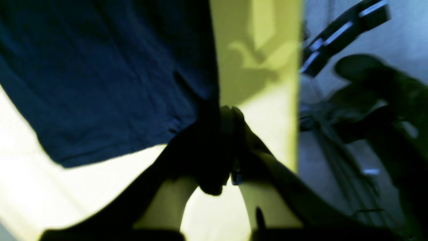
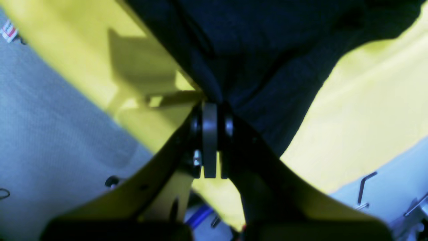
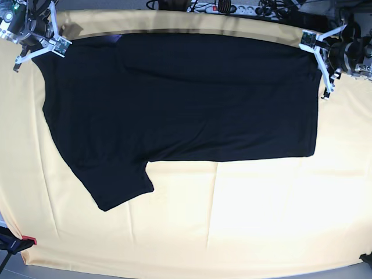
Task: Fold the T-shirt properly
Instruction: 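Drag the shirt edge away from the hem with both grippers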
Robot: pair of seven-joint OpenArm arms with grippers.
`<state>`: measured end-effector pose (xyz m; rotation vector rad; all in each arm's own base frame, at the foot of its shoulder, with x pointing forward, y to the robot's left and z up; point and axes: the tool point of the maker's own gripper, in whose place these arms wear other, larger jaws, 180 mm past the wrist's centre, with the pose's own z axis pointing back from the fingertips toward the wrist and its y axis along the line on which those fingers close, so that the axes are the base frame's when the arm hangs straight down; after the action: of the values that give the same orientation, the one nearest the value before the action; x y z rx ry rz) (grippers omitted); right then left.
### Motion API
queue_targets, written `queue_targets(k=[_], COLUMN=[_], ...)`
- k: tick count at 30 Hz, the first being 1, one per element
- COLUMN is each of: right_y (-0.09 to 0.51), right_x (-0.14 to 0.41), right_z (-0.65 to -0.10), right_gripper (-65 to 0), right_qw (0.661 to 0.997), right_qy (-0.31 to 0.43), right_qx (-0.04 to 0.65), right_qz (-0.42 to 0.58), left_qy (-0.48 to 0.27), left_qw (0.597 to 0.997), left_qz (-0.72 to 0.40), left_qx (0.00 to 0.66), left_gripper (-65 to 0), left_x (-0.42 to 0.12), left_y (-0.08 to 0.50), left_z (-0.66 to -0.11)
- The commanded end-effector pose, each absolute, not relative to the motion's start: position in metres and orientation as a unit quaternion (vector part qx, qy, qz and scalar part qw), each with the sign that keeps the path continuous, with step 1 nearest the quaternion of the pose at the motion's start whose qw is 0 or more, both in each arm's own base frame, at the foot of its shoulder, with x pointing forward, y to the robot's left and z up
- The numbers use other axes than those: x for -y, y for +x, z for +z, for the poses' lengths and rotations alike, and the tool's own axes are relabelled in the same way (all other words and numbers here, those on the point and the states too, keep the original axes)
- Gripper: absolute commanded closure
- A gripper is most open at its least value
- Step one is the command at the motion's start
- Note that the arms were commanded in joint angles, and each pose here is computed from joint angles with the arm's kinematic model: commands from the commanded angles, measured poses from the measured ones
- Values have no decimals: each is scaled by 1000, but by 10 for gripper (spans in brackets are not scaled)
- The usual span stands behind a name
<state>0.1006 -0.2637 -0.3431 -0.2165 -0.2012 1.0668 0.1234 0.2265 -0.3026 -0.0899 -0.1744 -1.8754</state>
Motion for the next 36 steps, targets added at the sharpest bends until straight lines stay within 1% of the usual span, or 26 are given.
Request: queue_targets(k=[1, 8, 16, 17, 18, 20, 21, 22, 23, 28, 31, 36], right_y=[101, 73, 79, 80, 81, 82, 81, 81, 81, 87, 90, 89], right_x=[271, 273, 265, 263, 262, 261, 261, 261, 262, 259, 266, 270], right_z=[-335, -333, -332, -332, -332, -332, -332, -332, -332, -324, -321, -321], right_gripper=[0, 0, 0, -46, -132, -324, -384, -396, -395, -394, -394, -394], right_qw=[846, 853, 858, 858, 857, 856, 856, 855, 855, 849, 847, 849], right_qy=[-122, -109, -100, -96, -94, -95, -94, -94, -96, -111, -137, -144], right_qx=[90, 62, 93, 99, 102, 103, 102, 101, 101, 111, 108, 100], right_qz=[512, 506, 495, 496, 496, 497, 498, 499, 500, 504, 502, 499], left_qy=[-37, -65, -64, -64, -62, -64, -64, -65, -65, -60, -56, -54], left_qw=[584, 592, 592, 592, 592, 601, 608, 615, 620, 623, 615, 602], left_qz=[-808, -801, -801, -801, -801, -795, -790, -785, -781, -780, -787, -797], left_qx=[65, 64, 64, 64, 62, 55, 47, 39, 33, 16, 14, 18], left_gripper=[0, 0, 0, -30, -98, -272, -355, -411, -439, -442, -442, -442], left_x=[-231, -225, -225, -225, -226, -227, -230, -232, -233, -234, -231, -223], left_y=[123, 114, 114, 114, 114, 113, 111, 110, 108, 103, 100, 98], left_z=[-297, -295, -295, -295, -295, -296, -296, -296, -296, -294, -291, -286])
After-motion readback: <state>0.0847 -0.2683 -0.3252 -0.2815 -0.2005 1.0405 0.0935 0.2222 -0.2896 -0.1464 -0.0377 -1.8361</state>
